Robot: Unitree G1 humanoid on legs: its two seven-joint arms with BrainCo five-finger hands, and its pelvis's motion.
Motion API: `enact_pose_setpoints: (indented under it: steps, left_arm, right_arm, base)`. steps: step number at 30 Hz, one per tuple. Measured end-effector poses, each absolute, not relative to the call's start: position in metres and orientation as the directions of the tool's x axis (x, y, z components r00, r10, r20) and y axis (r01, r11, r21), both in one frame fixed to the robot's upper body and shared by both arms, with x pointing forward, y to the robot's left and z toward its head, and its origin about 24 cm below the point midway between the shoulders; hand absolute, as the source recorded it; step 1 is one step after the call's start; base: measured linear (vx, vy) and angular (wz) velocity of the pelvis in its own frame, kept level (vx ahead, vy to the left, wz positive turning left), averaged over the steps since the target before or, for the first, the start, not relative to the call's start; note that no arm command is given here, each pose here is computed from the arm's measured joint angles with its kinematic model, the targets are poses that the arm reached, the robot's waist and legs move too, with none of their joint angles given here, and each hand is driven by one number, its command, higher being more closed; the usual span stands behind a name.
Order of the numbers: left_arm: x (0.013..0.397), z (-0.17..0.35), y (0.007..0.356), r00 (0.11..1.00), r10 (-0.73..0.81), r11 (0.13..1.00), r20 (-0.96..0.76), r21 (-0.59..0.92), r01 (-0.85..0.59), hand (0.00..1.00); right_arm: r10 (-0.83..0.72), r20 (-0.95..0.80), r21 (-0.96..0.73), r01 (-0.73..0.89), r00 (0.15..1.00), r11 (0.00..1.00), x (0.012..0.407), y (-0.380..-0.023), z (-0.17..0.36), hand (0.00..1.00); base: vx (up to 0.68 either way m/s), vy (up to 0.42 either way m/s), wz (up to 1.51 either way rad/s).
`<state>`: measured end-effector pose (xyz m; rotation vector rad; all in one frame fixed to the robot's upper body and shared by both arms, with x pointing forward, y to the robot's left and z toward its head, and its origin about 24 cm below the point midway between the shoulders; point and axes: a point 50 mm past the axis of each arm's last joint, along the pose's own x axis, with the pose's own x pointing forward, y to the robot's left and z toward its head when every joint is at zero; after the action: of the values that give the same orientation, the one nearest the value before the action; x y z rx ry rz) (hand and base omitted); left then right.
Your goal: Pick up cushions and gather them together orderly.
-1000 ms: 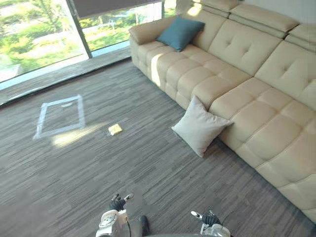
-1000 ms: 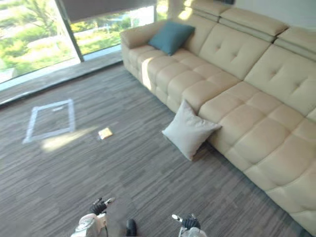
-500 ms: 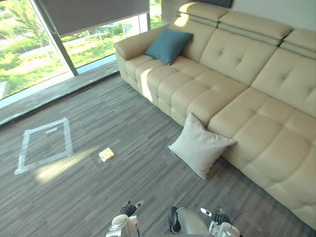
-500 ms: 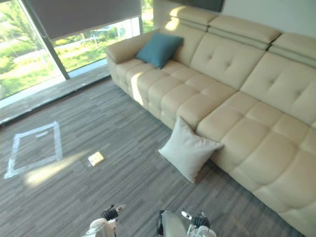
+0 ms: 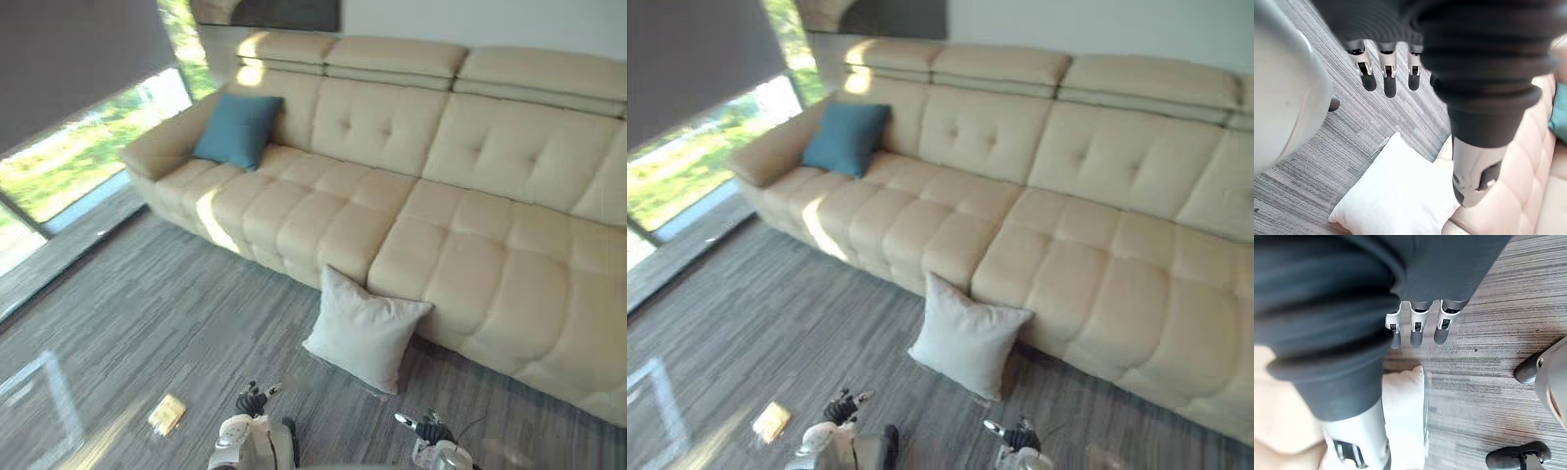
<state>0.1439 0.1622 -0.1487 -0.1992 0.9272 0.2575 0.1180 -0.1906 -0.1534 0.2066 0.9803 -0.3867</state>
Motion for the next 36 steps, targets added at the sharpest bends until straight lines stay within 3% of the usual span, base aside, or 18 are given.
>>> enact_pose_setpoints:
  steps: [11,16,19,28,36]
  left_arm:
    - [0.137,-0.154,0.168,0.529,0.141,0.949,-0.837,-0.038,-0.314,0.0]
    - [0.134,-0.156,0.148,0.519,0.076,0.967,-0.852,-0.065,-0.247,0.0]
    - [0.135,-0.156,0.153,0.526,0.088,0.965,-0.846,-0.057,-0.254,0.0]
    - [0.142,-0.151,0.153,0.558,0.099,0.958,-0.824,-0.073,-0.278,0.0]
    - [0.133,-0.155,0.163,0.529,0.12,0.958,-0.84,-0.041,-0.283,0.0]
  right_arm:
    - [-0.181,-0.837,0.048,0.4,0.516,0.915,0.125,-0.179,-0.153,0.0]
    - [-0.303,-0.857,-0.056,0.509,0.416,0.859,0.098,-0.223,-0.157,0.0]
    - [-0.31,-0.869,-0.078,0.513,0.386,0.855,0.083,-0.223,-0.16,0.0]
    - [-0.276,-0.854,-0.031,0.487,0.44,0.873,0.101,-0.21,-0.157,0.0]
    - [-0.239,-0.879,-0.033,0.446,0.414,0.894,0.087,-0.195,-0.162,0.0]
  base:
    - [0.26,0.132,-1.12]
    - [0.19,-0.24,0.4]
    - [0.16,-0.242,0.45]
    - [0.05,-0.026,-0.12]
    - [0.11,0.238,-0.21]
